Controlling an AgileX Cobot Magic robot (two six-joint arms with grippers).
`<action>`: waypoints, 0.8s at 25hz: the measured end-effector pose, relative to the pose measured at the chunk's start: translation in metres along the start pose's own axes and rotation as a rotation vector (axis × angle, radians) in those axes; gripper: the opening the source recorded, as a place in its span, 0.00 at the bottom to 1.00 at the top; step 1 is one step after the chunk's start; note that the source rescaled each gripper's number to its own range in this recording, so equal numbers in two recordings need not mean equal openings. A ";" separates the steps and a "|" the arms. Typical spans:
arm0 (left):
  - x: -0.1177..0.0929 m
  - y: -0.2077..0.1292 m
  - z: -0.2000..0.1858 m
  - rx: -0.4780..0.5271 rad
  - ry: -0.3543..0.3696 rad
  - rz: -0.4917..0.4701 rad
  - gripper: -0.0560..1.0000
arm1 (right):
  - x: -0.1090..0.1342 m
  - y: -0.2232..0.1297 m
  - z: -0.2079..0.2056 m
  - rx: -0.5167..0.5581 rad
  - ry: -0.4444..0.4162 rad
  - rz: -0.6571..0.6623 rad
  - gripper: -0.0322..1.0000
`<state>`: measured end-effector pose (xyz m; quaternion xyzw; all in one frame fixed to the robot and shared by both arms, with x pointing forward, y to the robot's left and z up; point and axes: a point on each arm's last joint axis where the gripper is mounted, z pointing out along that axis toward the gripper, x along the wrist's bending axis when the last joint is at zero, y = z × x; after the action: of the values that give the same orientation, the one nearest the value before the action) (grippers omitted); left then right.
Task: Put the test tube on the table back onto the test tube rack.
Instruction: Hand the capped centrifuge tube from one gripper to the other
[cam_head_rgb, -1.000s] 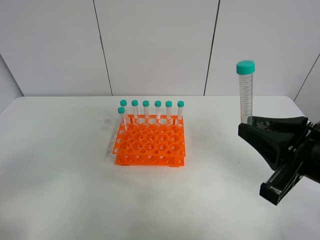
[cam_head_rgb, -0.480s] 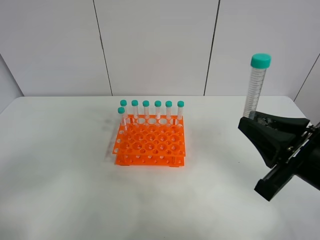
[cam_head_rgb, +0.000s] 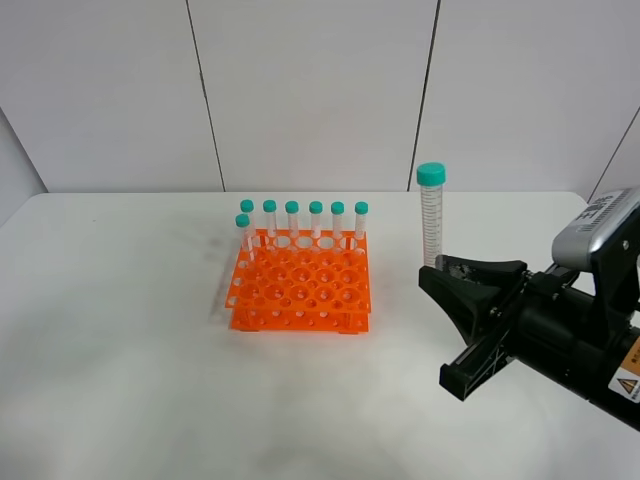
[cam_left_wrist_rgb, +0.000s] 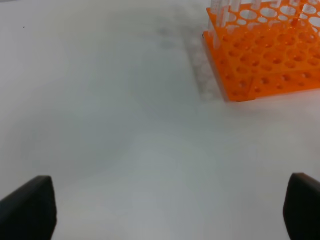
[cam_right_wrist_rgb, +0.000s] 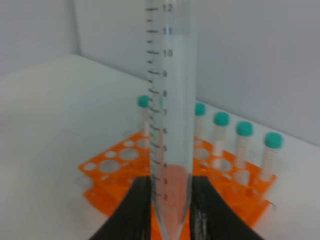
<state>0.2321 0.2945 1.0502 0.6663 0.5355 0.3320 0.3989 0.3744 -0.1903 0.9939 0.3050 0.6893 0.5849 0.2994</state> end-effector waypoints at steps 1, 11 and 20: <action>0.000 0.000 0.000 0.000 0.000 0.000 0.99 | 0.002 0.000 0.000 -0.005 0.016 0.003 0.06; 0.000 0.000 0.000 0.000 0.001 0.000 0.99 | 0.010 0.000 -0.001 0.002 0.101 0.046 0.06; 0.000 0.000 0.000 0.000 -0.003 0.003 0.99 | 0.010 0.000 -0.001 0.003 0.105 0.058 0.06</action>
<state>0.2321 0.2946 1.0502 0.6675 0.5340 0.3315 0.3992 0.3675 -0.1830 0.9933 0.2942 0.6958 0.6075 0.2456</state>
